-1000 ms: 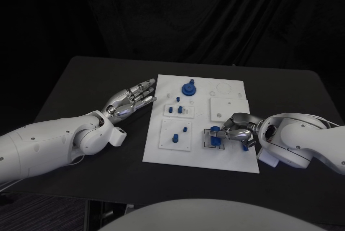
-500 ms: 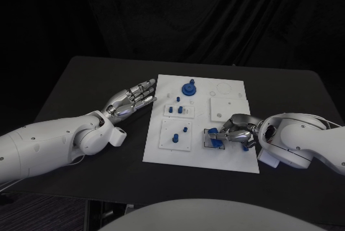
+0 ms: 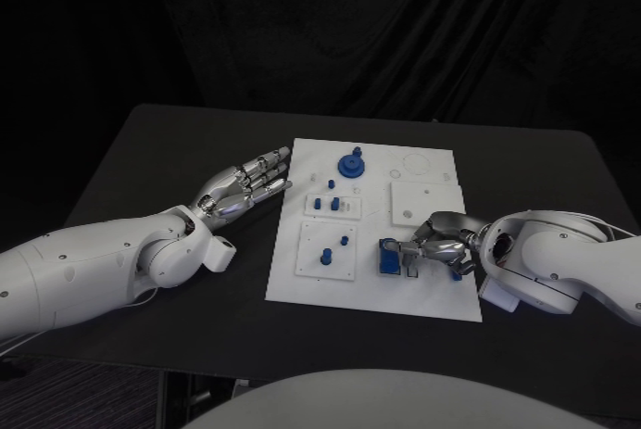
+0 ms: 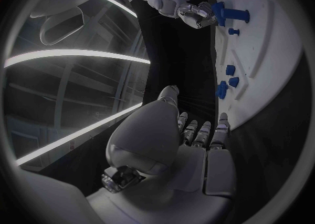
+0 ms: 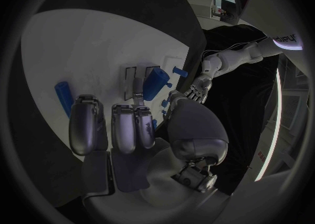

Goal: Assemble the parts on the task board

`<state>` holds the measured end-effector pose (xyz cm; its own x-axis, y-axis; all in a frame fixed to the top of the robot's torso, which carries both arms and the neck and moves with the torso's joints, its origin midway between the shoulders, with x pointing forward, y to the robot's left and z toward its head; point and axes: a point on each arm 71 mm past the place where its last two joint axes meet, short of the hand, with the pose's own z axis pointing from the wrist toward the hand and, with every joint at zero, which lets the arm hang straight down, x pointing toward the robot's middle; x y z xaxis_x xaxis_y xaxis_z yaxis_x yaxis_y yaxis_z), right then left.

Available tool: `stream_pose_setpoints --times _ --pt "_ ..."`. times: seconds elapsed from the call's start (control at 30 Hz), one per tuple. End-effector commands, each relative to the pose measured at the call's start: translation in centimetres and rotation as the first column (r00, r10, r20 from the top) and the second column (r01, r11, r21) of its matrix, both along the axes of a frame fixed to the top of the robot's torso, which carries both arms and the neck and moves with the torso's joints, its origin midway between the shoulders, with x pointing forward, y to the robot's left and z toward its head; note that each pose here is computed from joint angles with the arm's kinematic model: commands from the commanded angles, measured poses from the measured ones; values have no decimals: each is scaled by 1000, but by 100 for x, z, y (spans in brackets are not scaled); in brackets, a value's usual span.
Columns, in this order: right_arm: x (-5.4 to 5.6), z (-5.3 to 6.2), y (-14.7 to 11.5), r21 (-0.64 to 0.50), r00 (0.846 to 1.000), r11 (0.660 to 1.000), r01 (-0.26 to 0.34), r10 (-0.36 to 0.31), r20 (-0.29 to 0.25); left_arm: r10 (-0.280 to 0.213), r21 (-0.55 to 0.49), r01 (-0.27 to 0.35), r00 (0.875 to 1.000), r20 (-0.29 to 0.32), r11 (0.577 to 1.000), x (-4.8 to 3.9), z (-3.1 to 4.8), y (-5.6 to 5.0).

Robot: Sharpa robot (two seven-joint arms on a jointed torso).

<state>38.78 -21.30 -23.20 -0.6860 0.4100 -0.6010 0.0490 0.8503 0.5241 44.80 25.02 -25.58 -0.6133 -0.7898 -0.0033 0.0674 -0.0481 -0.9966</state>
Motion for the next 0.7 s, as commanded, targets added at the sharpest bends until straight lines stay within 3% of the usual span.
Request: stream_pose_setpoints --times 0.03,0.37,0.7 --pt "6 10 -5 14 1000 1000 13 -14 26 -12 -13 12 1000 -1 1000 -10 -2 -14" --pt "1 51 -31 49 997 999 3 -7 72 -12 -12 12 1000 -3 1000 -10 -6 -10" --pt "-78 112 -1 -13 974 991 -134 134 180 -11 -11 11 1000 -5 1000 -14 -16 -3"
